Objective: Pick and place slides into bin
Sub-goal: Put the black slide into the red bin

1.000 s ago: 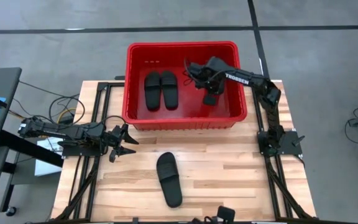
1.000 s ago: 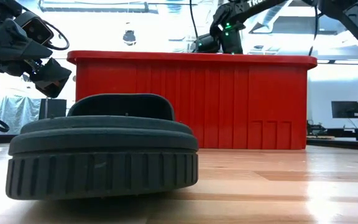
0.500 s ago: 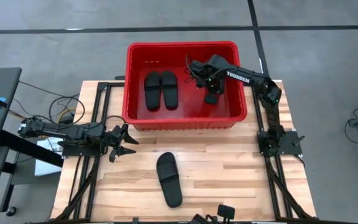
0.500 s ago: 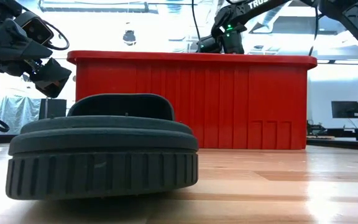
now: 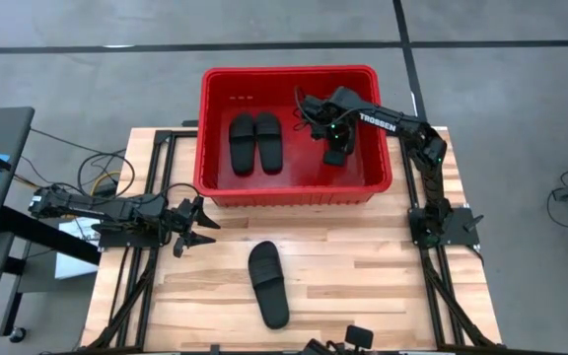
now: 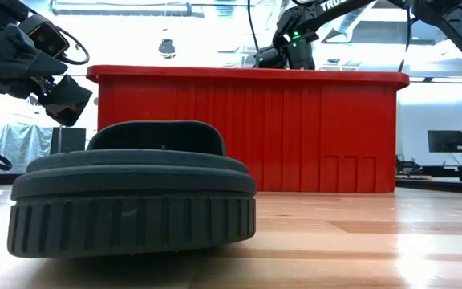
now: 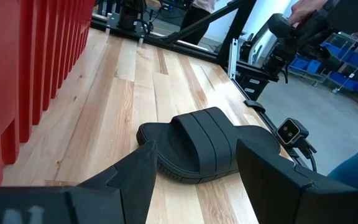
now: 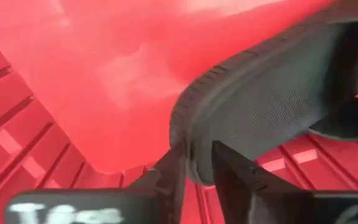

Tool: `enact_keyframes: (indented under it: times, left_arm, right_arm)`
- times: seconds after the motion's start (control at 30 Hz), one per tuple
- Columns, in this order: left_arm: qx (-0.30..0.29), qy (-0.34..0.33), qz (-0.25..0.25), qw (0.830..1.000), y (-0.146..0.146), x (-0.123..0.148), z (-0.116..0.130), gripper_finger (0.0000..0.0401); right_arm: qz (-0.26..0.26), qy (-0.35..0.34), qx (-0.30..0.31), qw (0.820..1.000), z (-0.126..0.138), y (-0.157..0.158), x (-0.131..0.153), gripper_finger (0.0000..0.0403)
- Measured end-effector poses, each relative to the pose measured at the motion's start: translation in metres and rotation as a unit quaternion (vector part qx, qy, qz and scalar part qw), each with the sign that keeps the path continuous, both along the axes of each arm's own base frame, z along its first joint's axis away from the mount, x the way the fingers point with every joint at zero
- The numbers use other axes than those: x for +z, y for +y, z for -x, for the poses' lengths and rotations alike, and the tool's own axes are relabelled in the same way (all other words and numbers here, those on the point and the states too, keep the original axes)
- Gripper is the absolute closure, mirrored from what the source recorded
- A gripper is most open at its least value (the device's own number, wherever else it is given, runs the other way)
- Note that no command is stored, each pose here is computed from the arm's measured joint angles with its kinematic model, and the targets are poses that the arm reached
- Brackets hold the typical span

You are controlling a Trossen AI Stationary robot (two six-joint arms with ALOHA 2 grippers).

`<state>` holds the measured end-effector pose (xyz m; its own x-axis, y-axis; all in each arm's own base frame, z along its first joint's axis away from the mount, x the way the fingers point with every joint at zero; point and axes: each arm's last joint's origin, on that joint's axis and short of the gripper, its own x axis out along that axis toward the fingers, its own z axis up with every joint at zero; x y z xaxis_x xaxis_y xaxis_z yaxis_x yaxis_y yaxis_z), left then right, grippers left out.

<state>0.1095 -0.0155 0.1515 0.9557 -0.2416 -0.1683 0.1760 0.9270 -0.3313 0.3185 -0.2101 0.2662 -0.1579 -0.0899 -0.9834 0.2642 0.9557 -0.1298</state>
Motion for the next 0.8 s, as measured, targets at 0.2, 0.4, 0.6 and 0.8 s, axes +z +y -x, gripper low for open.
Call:
enact_keyframes:
  times: [0.2, 0.4, 0.6, 0.8]
  left_arm:
    - [0.000, 0.000, 0.000, 1.000, 0.0000, 0.0001, 0.0000, 0.0190]
    - [0.000, 0.000, 0.000, 1.000, 0.0000, 0.0000, 0.0000, 0.0190]
    - [0.000, 0.000, 0.000, 1.000, 0.0000, 0.0001, 0.0000, 0.0190]
    - [0.000, 0.000, 0.000, 1.000, 0.0000, 0.0001, 0.0000, 0.0190]
  right_arm:
    - [-0.001, -0.001, 0.000, 1.000, 0.0001, 0.0000, 0.0001, 0.0298]
    - [-0.001, -0.001, 0.000, 1.000, 0.0001, 0.0000, 0.0001, 0.0265]
    - [0.001, -0.001, -0.006, 1.000, 0.0001, 0.0000, 0.0001, 0.0247]
    - [0.015, 0.002, -0.014, 1.000, 0.0016, 0.0002, 0.0033, 0.0247]
